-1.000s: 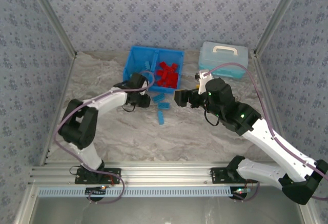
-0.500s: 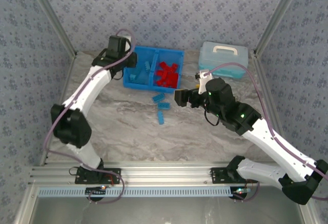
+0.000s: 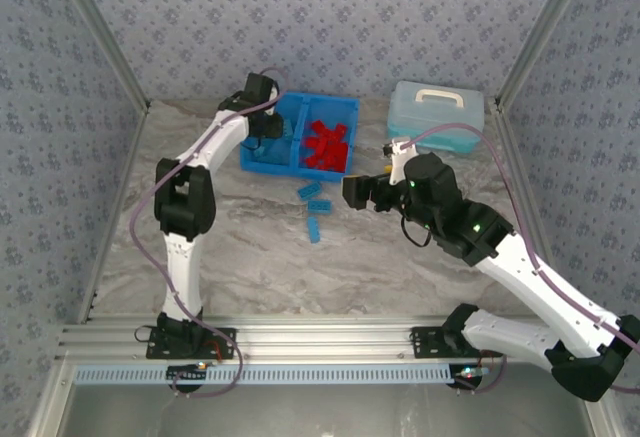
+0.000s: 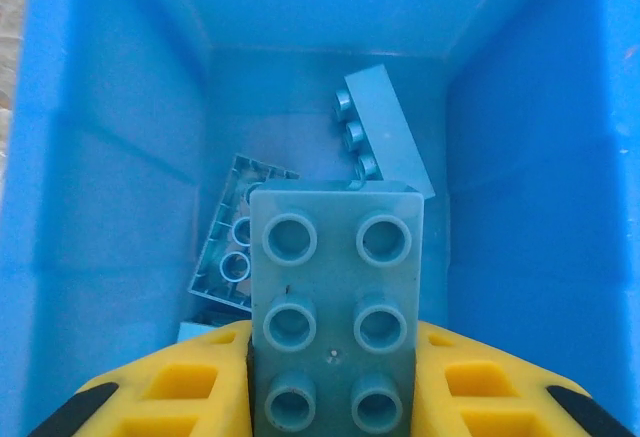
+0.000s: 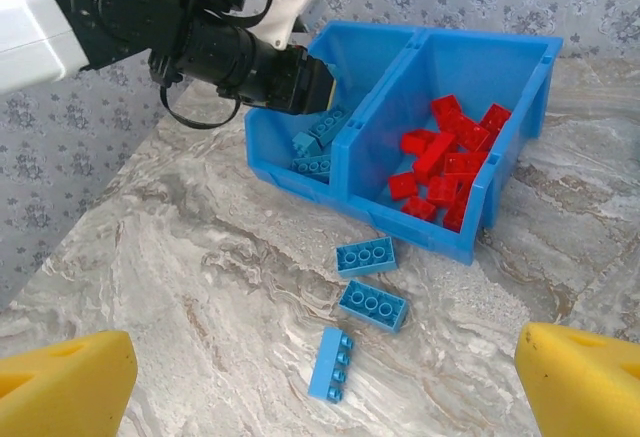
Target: Sort the legos into containers by color
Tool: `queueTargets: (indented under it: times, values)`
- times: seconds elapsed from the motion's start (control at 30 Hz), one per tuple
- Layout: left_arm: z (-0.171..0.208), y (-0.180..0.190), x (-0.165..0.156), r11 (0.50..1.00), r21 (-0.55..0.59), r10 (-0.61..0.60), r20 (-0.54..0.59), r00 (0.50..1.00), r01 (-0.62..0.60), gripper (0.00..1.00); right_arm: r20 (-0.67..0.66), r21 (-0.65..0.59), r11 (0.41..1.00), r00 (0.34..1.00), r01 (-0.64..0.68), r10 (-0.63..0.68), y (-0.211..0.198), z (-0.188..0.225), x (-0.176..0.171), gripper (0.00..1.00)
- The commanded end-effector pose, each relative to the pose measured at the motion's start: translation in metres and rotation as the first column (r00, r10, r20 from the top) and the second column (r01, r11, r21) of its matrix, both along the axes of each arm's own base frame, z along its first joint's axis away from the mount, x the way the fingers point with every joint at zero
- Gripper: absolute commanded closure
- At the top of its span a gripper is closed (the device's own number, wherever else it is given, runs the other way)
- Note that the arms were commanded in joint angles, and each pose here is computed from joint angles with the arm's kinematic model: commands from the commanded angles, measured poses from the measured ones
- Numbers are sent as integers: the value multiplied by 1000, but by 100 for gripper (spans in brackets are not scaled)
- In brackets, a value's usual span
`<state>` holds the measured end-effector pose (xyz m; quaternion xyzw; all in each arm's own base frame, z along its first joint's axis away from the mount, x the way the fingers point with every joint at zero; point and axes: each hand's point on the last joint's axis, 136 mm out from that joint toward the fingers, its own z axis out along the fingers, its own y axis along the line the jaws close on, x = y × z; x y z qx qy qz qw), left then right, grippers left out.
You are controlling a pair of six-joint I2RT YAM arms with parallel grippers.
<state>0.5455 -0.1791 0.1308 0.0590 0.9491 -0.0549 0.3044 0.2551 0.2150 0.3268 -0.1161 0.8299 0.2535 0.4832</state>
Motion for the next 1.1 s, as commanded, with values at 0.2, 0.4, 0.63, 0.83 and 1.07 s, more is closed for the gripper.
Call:
queueTargets:
  times: [0.2, 0.4, 0.63, 0.83, 1.07]
  values:
    - [-9, -12, -5, 999, -43, -16, -64, 998, 13, 63, 3, 15, 1000, 1000, 17, -17, -7, 8, -3, 0]
    - [37, -14, -13, 997, -76, -19, 1, 1000, 19, 55, -1, 21, 1000, 1000, 20, -20, -9, 8, -5, 0]
    - [109, -16, -40, 993, -114, -31, 110, 994, 43, 42, -4, 34, 999, 1000, 24, -24, -9, 9, -5, 0]
    - [137, -31, -105, 975, -216, -17, 185, 983, 58, 40, -2, 36, 999, 999, 37, -37, -9, 6, -3, 0]
    - [94, -57, -198, 962, -272, 48, 117, 992, -14, 38, 11, 29, 998, 999, 52, -52, -6, 5, 6, 0]
